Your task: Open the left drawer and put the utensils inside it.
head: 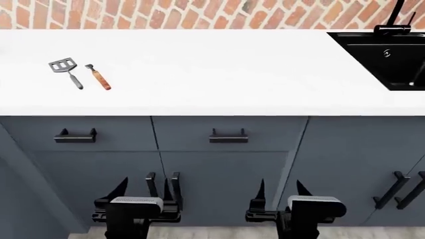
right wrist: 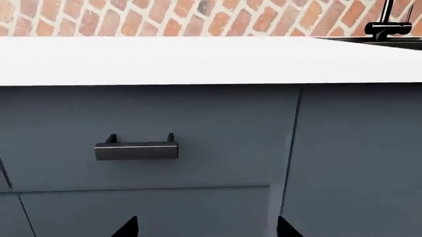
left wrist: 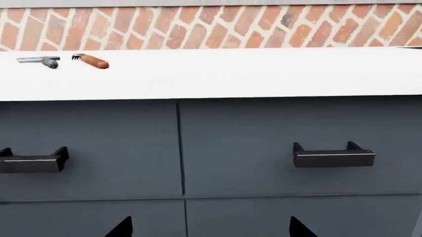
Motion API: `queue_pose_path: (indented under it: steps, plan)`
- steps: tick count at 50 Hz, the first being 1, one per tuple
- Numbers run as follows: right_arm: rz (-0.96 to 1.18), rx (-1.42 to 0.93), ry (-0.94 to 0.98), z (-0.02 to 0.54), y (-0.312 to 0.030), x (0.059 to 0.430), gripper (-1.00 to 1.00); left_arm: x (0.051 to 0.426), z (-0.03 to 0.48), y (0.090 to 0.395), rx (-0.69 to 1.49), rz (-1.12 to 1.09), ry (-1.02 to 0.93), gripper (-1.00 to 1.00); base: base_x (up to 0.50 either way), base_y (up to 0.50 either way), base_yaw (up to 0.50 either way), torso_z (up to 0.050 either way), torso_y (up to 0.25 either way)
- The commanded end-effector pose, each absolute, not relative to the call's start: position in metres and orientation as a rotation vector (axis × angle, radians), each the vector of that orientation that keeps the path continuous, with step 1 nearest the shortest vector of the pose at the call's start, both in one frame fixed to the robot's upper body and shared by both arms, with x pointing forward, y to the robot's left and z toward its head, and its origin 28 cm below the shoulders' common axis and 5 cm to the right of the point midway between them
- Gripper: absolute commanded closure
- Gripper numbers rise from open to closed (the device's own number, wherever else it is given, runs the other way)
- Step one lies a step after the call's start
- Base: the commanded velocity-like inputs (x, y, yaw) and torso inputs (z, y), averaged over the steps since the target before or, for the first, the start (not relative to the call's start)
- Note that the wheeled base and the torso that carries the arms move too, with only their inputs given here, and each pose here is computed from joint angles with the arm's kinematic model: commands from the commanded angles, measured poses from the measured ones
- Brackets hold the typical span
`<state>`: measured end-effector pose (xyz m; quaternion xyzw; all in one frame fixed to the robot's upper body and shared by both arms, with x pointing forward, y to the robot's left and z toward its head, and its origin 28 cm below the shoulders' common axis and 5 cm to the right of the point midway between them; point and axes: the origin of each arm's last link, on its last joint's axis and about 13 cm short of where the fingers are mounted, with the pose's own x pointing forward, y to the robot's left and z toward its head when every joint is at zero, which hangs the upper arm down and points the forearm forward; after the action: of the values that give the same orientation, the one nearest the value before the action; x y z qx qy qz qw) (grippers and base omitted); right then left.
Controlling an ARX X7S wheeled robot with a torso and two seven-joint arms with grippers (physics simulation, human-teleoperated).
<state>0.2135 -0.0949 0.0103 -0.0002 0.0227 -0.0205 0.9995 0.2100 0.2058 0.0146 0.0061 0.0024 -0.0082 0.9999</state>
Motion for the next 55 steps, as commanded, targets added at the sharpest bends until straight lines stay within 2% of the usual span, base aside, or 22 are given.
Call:
queue_pose_path:
  steps: [1, 11, 55]
  plan:
    - [-0.047, -0.009, 0.057, 0.0076, -0.0927, 0.2134, -1.0, 0.2114, 0.0135, 0.2075, 0.02, -0.005, 0.006, -1.0, 0.0, 0.5, 0.0, 0.05, 0.0]
    - [0.001, -0.007, 0.063, 0.0045, -0.091, 0.2103, -1.0, 0.2101, 0.0122, 0.2071, 0.024, 0.001, 0.009, -1.0, 0.0, 0.5, 0.0, 0.05, 0.0]
    - [0.017, -0.044, 0.057, 0.0086, -0.0892, 0.2115, -1.0, 0.2103, 0.0104, 0.207, 0.029, 0.002, 0.009, -1.0, 0.0, 0.0, 0.5, 0.05, 0.0]
